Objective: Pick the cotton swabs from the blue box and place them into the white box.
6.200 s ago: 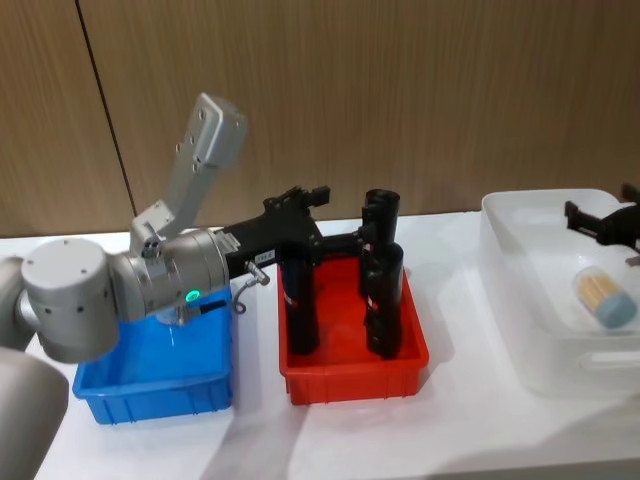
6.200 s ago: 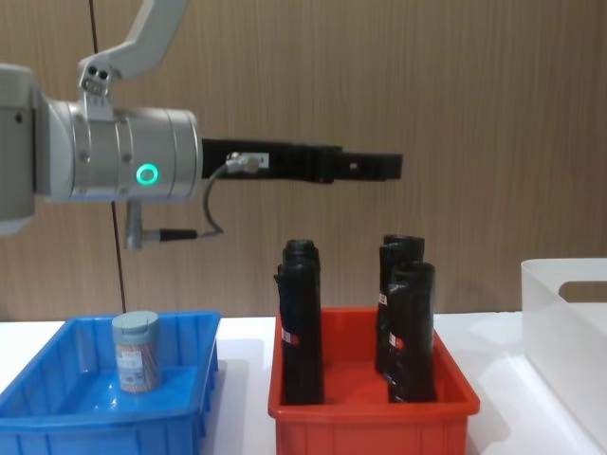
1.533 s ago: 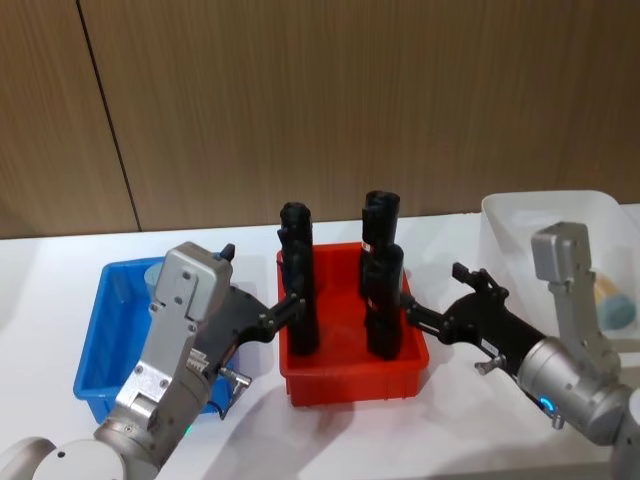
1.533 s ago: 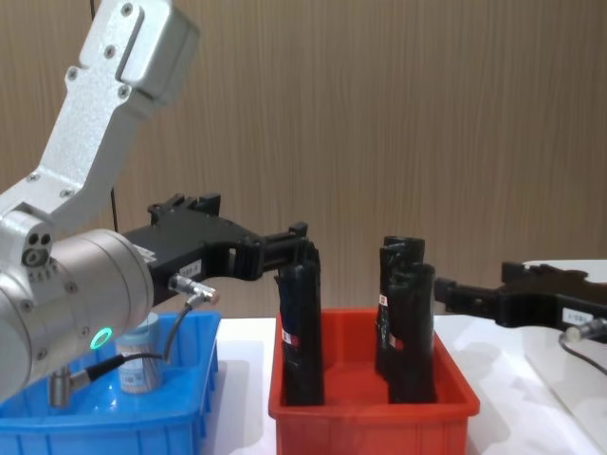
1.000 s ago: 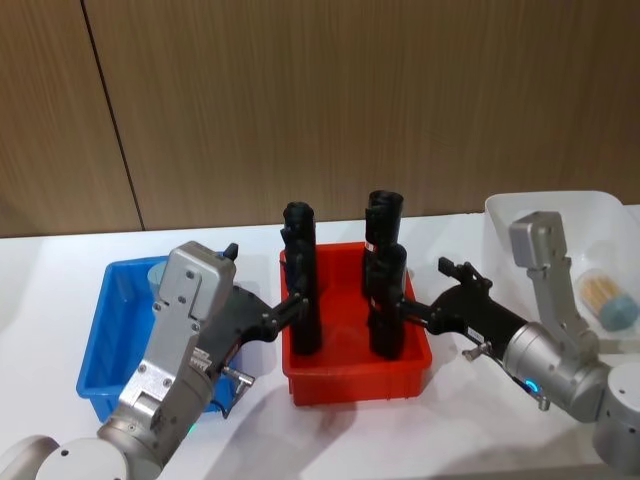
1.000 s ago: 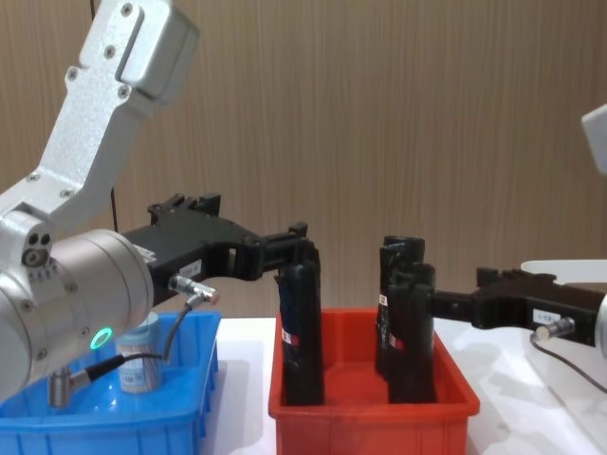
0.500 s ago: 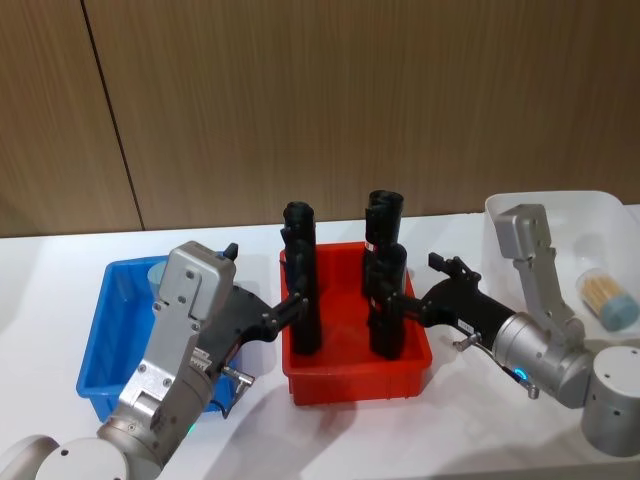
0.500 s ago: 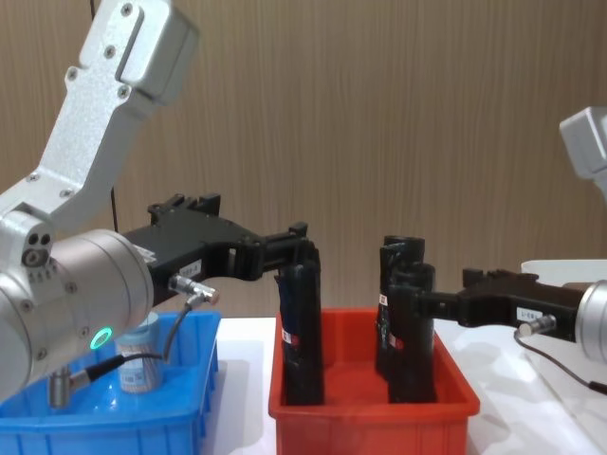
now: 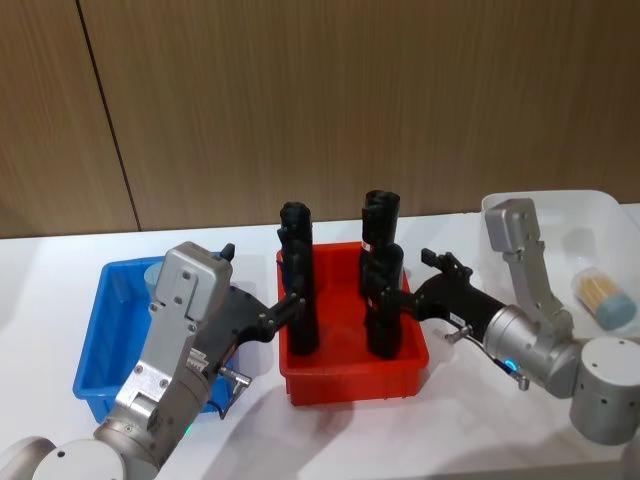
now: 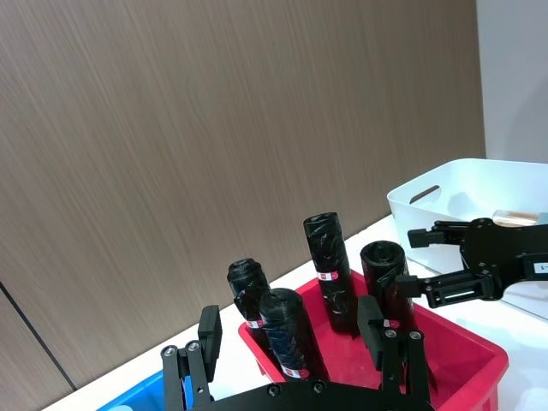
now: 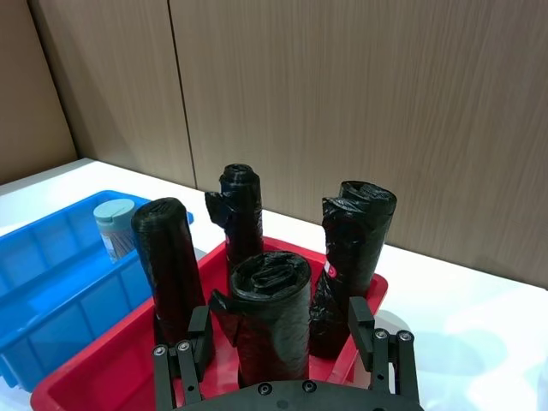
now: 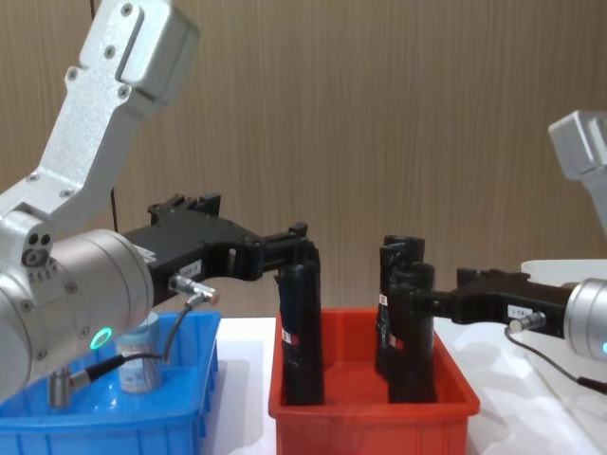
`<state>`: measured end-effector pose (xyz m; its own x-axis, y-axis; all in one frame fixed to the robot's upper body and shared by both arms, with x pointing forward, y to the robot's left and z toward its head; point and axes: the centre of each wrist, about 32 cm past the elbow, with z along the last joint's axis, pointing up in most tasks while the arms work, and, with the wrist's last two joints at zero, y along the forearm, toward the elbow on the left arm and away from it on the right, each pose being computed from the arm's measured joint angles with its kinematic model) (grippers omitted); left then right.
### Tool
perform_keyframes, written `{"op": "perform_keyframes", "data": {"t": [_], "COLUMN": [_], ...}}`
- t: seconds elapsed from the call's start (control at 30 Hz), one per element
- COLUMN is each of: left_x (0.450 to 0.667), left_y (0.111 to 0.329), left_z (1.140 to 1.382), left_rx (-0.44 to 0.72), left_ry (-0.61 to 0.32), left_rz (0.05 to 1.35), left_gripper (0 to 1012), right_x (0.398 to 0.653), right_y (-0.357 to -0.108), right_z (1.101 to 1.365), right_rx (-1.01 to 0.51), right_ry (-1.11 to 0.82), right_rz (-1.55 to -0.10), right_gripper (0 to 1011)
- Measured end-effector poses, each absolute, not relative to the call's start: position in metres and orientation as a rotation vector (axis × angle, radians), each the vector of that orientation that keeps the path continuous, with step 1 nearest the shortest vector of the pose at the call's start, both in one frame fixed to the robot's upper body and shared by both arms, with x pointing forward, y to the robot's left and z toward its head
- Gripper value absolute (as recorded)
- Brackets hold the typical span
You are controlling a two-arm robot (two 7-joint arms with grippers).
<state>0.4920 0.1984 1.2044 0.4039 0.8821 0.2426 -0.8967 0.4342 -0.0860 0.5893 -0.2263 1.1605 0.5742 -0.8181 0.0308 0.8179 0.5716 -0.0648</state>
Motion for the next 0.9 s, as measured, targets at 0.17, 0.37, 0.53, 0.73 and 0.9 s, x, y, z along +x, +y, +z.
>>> {"op": "perform_keyframes", "data": {"t": [0.17, 0.37, 0.53, 0.73, 0.9], "left_x": [0.492, 0.492, 0.492, 0.492, 0.492], "left_y": [0.198, 0.198, 0.198, 0.198, 0.198], "left_z": [1.204, 1.204, 1.204, 1.204, 1.204], "left_rx": [0.061, 0.061, 0.061, 0.061, 0.061], "left_ry": [-0.268, -0.268, -0.268, -0.268, -0.268], "left_rz": [1.124, 1.124, 1.124, 1.124, 1.124], "left_gripper": [1004, 1004, 1004, 1004, 1004], "right_x": [0.593, 0.599, 0.603, 0.608, 0.613], "right_y": [-0.225, -0.224, -0.222, -0.220, -0.218], "right_z": [1.159, 1.158, 1.157, 1.156, 1.155], "right_rx": [-0.077, -0.082, -0.086, -0.090, -0.096], "right_ry": [0.005, 0.006, 0.006, 0.006, 0.006], "right_rz": [-0.960, -0.958, -0.955, -0.951, -0.948], "right_gripper": [1002, 1001, 1001, 1002, 1001]}}
